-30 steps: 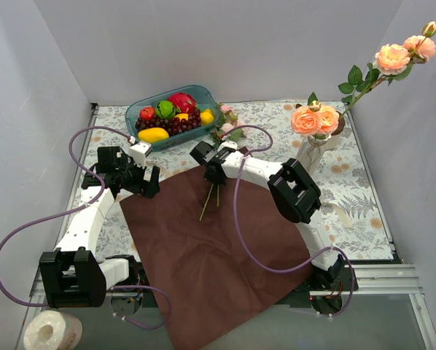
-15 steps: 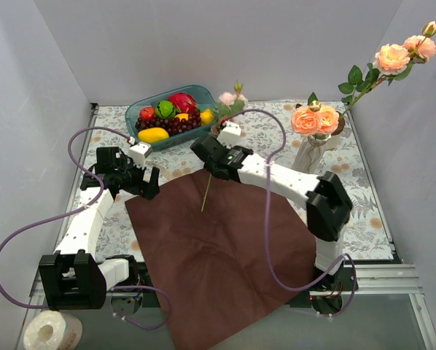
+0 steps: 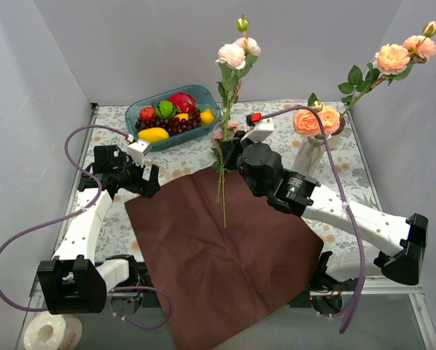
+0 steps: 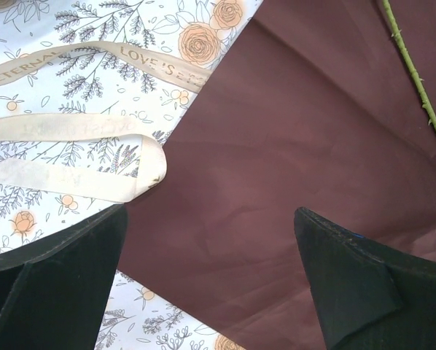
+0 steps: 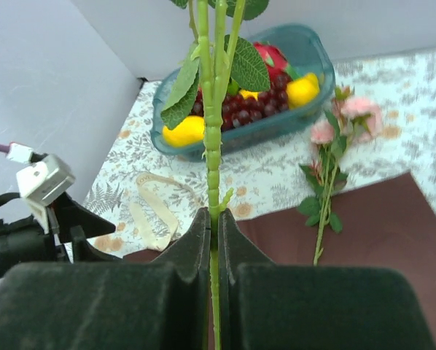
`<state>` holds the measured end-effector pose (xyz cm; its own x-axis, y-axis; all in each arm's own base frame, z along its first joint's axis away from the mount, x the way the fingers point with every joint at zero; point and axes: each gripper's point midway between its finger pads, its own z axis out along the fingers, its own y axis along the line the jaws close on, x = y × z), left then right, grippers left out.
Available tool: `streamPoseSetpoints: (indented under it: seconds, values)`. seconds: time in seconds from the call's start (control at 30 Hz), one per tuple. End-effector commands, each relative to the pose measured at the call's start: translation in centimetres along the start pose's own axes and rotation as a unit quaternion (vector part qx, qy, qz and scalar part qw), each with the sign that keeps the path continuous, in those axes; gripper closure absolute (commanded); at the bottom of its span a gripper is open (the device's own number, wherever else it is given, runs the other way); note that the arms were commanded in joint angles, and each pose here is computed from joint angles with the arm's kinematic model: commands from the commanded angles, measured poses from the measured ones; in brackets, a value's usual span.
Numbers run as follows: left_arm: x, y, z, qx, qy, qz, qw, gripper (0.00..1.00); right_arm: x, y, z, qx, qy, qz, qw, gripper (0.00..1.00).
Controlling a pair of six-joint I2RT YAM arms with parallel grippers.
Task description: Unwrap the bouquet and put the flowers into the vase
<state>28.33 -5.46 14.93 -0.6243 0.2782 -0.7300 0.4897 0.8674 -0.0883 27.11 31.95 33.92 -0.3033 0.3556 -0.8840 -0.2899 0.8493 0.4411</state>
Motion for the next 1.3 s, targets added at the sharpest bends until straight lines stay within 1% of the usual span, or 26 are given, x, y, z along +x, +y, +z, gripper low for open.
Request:
streamPoseSetpoints:
  seconds: [0.0, 0.03, 0.1, 0.13, 0.2, 0.23, 0.3, 0.33, 0.4, 0.43, 0.5, 0.57, 0.63, 0.8, 0.9, 0.97, 1.0, 1.03, 1.07, 1.1, 1.13, 1.17, 1.2, 1.23, 1.27]
  values:
    - [-2.0, -0.3, -1.1, 0.005, -0.029, 0.003, 1.000, 0.02, -10.6, 2.7, -3.1, -0.057, -0.148, -0.052, 0.986, 0.99]
    - [-2.1, -0.4, -1.1, 0.006, -0.030, 0.000, 1.000, 0.02, -12.8, 2.6, -4.0, -0.056, -0.176, -0.100, 0.978, 0.99]
    - [-2.5, -0.4, -1.1, 0.008, -0.034, 0.000, 0.999, 0.02, -18.4, 3.8, -6.4, -0.072, -0.247, -0.114, 0.959, 0.99]
    - [-2.6, -0.4, -1.1, 0.008, -0.035, -0.002, 0.999, 0.02, -20.7, 3.4, -7.8, -0.064, -0.283, -0.172, 0.941, 0.99]
    - [-2.7, -0.4, -1.0, 0.011, -0.035, -0.007, 0.999, 0.02, -23.1, 3.2, -9.9, -0.070, -0.335, -0.193, 0.919, 0.99]
    - [-2.9, -0.3, -1.0, 0.010, -0.037, -0.007, 0.999, 0.02, -26.3, 2.0, -12.8, -0.050, -0.398, -0.198, 0.894, 0.99]
    - [-2.8, -0.3, -0.8, 0.011, -0.035, -0.010, 0.999, 0.02, -27.9, 0.2, -14.6, -0.016, -0.428, -0.203, 0.880, 0.99]
    - [-2.9, -0.2, -0.8, 0.011, -0.036, -0.010, 0.999, 0.02, -29.4, -1.1, -16.5, 0.005, -0.449, -0.210, 0.868, 0.99]
    - [-2.9, -0.1, -0.6, 0.011, -0.034, -0.009, 0.999, 0.02, -30.3, -2.4, -18.2, 0.021, -0.464, -0.213, 0.860, 0.99]
    - [-3.0, 0.0, -0.5, 0.010, -0.035, -0.009, 0.999, 0.02, -31.3, -3.8, -19.9, 0.034, -0.475, -0.212, 0.854, 0.99]
    - [-3.0, 0.1, -0.5, 0.008, -0.035, -0.007, 0.999, 0.02, -32.0, -5.2, -21.2, 0.053, -0.478, -0.212, 0.851, 0.99]
    - [-3.3, 0.2, -0.4, 0.007, -0.036, -0.007, 0.999, 0.02, -32.9, -6.8, -22.8, 0.087, -0.486, -0.226, 0.839, 0.99]
    - [-3.4, 0.2, -0.2, 0.010, -0.037, -0.007, 0.999, 0.02, -33.5, -8.1, -23.7, 0.117, -0.484, -0.236, 0.834, 0.99]
    - [-3.6, 0.1, 0.2, 0.020, -0.038, -0.011, 0.999, 0.02, -34.2, -9.0, -24.4, 0.136, -0.474, -0.236, 0.838, 0.99]
    - [-3.8, 0.2, 0.4, 0.022, -0.040, -0.014, 0.999, 0.02, -33.8, -8.5, -23.0, 0.157, -0.452, -0.265, 0.837, 0.99]
    - [-3.9, 0.1, 0.6, 0.027, -0.038, -0.018, 0.999, 0.02, -33.5, -7.9, -21.4, 0.175, -0.440, -0.290, 0.832, 0.99]
    - [-3.9, 0.1, 0.5, 0.029, -0.039, -0.019, 0.999, 0.02, -33.8, -7.5, -20.6, 0.166, -0.448, -0.271, 0.836, 0.99]
    - [-4.1, 0.1, 0.5, 0.029, -0.040, -0.018, 0.999, 0.02, -33.0, -8.5, -16.9, 0.194, -0.397, -0.325, 0.836, 0.99]
    - [-4.1, 0.1, 0.5, 0.028, -0.040, -0.019, 0.999, 0.02, -33.5, -9.2, -15.6, 0.190, -0.391, -0.311, 0.845, 0.99]
    - [-4.0, 0.1, 0.5, 0.026, -0.039, -0.018, 0.999, 0.02, -34.4, -8.6, -14.6, 0.145, -0.405, -0.268, 0.862, 0.99]
    - [-4.1, 0.1, 0.4, 0.025, -0.040, -0.018, 0.999, 0.02, -34.7, -10.5, -13.3, 0.175, -0.398, -0.278, 0.856, 0.99]
    - [-4.0, 0.1, 0.3, 0.023, -0.039, -0.016, 0.999, 0.02, -35.4, -10.4, -13.7, 0.173, -0.422, -0.269, 0.848, 0.99]
    - [-4.0, 0.1, 0.1, 0.020, -0.041, -0.013, 0.999, 0.02, -35.6, -10.3, -13.5, 0.170, -0.429, -0.271, 0.845, 0.99]
    - [-3.6, 0.1, 0.2, 0.020, -0.038, -0.012, 0.999, 0.02, -36.2, -11.2, -13.0, 0.182, -0.434, -0.269, 0.840, 0.99]
    - [-3.4, 0.2, 0.2, 0.017, -0.038, -0.012, 0.999, 0.02, -36.1, -11.9, -12.1, 0.182, -0.416, -0.271, 0.849, 0.99]
